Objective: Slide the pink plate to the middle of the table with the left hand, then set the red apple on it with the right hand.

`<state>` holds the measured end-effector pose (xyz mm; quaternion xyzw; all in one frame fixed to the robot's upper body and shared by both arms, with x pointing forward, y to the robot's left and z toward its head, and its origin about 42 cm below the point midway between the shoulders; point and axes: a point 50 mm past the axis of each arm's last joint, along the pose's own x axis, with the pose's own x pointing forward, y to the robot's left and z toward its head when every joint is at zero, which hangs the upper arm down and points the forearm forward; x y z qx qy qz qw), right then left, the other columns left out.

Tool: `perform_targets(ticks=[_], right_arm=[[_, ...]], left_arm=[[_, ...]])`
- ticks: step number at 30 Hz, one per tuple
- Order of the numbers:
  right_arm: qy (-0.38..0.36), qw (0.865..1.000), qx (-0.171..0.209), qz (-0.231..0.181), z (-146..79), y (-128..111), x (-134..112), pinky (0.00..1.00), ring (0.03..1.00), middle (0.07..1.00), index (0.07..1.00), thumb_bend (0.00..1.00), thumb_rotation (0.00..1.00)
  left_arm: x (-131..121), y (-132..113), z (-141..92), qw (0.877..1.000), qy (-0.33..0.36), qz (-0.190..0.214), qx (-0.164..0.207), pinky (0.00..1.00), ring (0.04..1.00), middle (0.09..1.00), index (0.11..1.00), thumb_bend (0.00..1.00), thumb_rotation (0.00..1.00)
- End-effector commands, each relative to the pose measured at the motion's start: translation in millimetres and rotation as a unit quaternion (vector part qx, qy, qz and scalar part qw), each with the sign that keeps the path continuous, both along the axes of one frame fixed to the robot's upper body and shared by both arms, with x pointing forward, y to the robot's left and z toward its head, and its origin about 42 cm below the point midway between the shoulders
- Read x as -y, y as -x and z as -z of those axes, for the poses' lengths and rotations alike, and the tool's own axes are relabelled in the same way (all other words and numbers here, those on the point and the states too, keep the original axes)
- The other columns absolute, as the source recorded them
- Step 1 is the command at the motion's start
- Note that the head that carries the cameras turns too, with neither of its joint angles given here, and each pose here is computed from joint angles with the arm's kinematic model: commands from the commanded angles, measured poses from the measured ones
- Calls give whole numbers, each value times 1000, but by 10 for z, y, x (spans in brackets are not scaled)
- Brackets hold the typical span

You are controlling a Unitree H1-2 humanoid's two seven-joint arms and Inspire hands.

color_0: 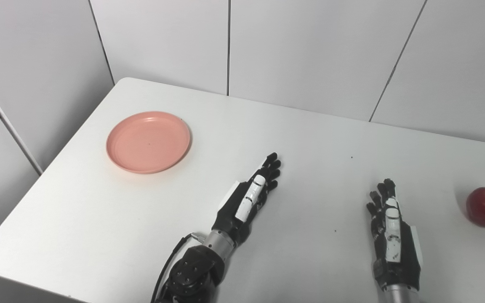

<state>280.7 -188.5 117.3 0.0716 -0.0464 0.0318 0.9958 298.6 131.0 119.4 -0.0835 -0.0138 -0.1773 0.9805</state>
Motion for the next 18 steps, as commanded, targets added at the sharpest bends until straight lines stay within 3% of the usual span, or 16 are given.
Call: perform_targets(ticks=[1,18], right_arm=[[-9,1000,21,-1,30,7,45,1000,988,1000,1000,179,1000],[-11,1000,23,-5,26,-3,29,1000,998,1000,1000,167,1000]], left_arm=[[44,-29,-21,1000,-7,2,8,1000,1000,1000,1000,477,1000],[-28,-63,-119,999,-16,-6,27,1000,1000,1000,1000,469,1000]])
